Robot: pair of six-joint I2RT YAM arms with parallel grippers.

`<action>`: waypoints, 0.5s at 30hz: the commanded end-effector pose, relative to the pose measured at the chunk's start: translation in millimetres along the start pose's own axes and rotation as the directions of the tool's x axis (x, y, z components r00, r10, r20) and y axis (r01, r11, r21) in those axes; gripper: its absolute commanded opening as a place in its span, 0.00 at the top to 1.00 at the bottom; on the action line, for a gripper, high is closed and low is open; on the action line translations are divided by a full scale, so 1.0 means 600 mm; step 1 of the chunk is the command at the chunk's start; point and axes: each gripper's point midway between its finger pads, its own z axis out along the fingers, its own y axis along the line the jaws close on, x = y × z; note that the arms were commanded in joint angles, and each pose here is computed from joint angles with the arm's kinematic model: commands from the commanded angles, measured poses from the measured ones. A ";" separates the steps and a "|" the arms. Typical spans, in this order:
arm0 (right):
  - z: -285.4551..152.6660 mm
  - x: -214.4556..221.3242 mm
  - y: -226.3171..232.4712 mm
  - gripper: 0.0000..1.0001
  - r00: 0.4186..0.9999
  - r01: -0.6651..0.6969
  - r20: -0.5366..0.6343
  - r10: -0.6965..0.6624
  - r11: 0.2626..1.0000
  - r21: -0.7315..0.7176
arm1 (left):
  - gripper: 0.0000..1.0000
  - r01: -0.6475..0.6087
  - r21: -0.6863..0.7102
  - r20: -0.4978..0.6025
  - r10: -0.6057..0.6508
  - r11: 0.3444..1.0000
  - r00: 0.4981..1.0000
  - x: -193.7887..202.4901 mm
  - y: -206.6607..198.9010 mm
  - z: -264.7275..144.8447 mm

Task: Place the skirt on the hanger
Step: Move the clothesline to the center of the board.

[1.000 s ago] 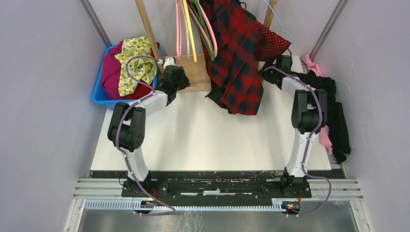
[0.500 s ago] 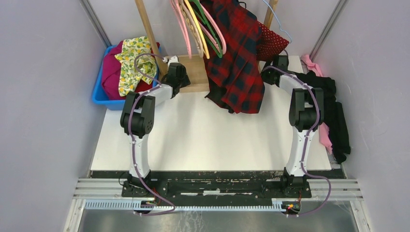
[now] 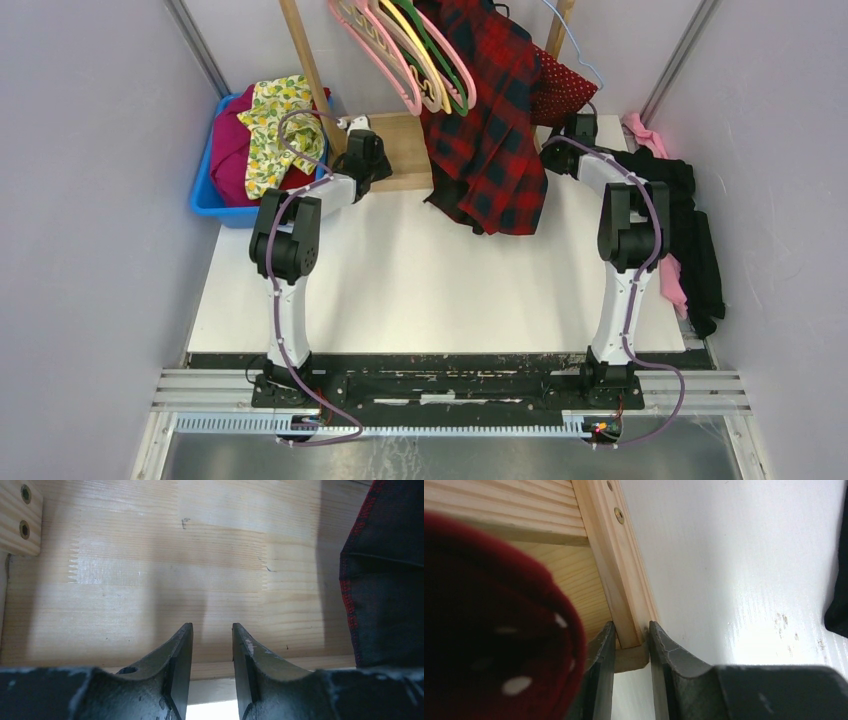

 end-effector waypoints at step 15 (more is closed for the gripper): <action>-0.056 0.119 -0.015 0.79 0.984 -0.023 -0.176 0.025 1.000 0.009 | 0.60 -0.017 0.035 -0.187 0.023 0.999 0.982 0.130 0.028 -0.041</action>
